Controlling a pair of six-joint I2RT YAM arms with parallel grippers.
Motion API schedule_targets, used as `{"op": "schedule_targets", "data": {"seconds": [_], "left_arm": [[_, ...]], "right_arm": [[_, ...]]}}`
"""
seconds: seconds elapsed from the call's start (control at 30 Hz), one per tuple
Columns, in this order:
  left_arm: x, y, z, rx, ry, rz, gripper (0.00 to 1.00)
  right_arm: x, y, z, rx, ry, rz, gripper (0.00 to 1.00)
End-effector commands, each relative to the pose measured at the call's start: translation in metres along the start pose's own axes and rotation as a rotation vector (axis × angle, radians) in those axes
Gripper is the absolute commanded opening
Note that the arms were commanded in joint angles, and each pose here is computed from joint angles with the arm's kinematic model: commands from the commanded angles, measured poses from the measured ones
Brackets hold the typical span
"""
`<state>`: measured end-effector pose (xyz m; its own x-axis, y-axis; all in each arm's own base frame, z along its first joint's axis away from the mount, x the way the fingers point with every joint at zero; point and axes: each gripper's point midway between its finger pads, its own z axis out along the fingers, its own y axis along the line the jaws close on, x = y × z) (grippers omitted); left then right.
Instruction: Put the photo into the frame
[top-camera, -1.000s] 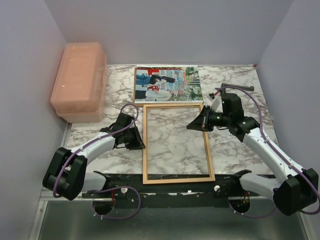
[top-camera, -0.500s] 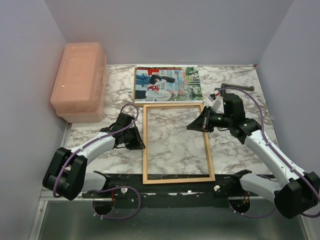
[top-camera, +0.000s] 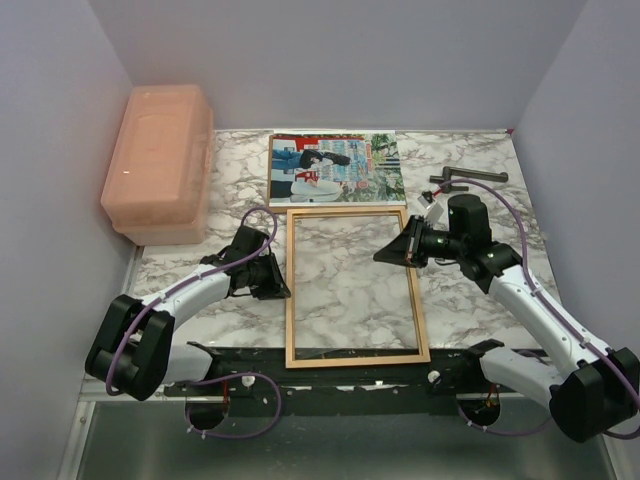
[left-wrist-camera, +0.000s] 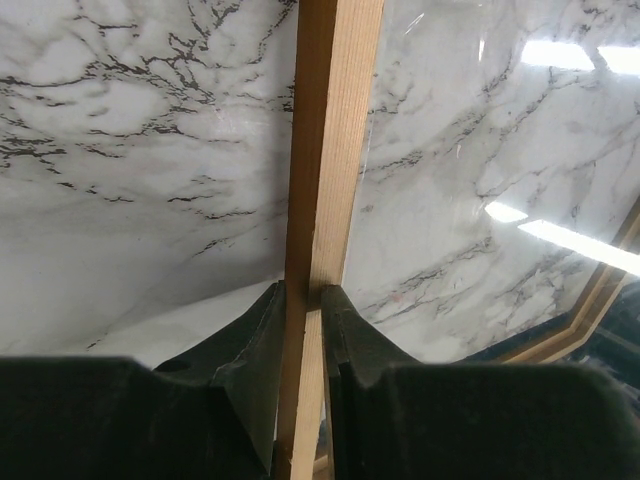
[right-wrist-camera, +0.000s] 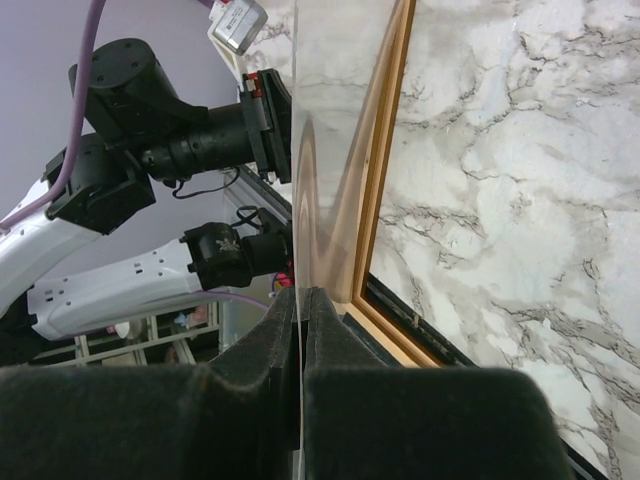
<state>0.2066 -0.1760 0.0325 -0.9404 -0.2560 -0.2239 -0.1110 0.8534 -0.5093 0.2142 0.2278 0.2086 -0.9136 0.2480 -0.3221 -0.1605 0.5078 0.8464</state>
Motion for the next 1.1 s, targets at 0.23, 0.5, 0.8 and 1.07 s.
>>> {"op": "schedule_targets", "data": {"seconds": [0.23,0.5,0.8,1.07], "left_arm": [[0.015,0.034,0.008,-0.122,0.035,0.005,0.21],[0.016,0.035,0.008,-0.123,0.040,0.007,0.21],[0.017,0.036,0.009,-0.126,0.041,0.010,0.21],[0.018,0.037,0.009,-0.128,0.044,0.008,0.21]], "right_arm": [[0.002,0.003,0.006,-0.022,0.074,-0.080,0.00],[0.004,-0.011,0.009,0.036,0.091,-0.064,0.00],[0.009,-0.016,0.002,0.078,0.079,-0.055,0.00],[0.014,-0.024,-0.001,0.109,0.080,-0.058,0.00]]}}
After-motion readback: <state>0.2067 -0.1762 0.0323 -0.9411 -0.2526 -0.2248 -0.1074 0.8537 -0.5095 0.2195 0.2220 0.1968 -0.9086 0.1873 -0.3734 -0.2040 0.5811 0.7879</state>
